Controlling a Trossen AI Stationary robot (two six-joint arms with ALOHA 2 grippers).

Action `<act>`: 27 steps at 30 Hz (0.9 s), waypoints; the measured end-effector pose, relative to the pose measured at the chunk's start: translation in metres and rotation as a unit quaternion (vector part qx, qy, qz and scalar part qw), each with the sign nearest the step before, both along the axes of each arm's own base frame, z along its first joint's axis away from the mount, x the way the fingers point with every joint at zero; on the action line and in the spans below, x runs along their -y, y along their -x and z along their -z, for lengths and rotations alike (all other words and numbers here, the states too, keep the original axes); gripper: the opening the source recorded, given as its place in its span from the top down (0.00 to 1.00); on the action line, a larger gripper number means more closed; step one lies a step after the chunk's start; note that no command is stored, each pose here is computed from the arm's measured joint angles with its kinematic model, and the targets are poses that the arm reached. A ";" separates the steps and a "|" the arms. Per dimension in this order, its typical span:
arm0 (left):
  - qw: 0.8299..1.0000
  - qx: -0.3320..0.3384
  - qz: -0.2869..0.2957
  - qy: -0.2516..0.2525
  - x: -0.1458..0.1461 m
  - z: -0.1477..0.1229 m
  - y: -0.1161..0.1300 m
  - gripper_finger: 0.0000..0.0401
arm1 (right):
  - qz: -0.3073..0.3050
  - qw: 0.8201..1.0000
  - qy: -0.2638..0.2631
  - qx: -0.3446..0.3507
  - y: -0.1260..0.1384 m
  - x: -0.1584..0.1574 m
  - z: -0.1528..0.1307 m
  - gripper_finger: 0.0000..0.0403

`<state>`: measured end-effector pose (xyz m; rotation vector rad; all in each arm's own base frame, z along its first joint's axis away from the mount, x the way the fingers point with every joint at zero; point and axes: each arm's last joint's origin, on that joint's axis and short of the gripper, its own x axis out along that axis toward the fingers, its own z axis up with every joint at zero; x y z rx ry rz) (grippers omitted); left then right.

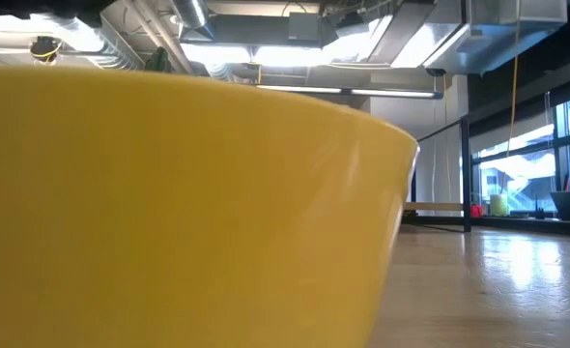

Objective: Pick & Place Mini bowls
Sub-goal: Stack the blue patterned bowl on the blue patterned bowls on the shelf

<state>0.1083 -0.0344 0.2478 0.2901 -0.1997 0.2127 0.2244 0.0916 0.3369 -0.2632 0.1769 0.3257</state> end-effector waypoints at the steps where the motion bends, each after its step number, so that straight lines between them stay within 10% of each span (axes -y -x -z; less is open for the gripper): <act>1: 1.000 0.001 0.000 0.002 0.000 0.000 0.000 0.99 | 0.004 1.000 0.000 -0.006 -0.002 0.005 0.005 0.98; 17: 0.998 -0.033 0.047 0.000 0.002 0.021 -0.003 0.99 | -0.039 0.997 -0.060 0.007 -0.003 0.037 0.085 0.98; 27: 0.998 0.013 0.050 0.023 -0.005 0.030 0.019 0.99 | -0.021 0.989 -0.085 0.118 0.054 0.058 0.098 0.98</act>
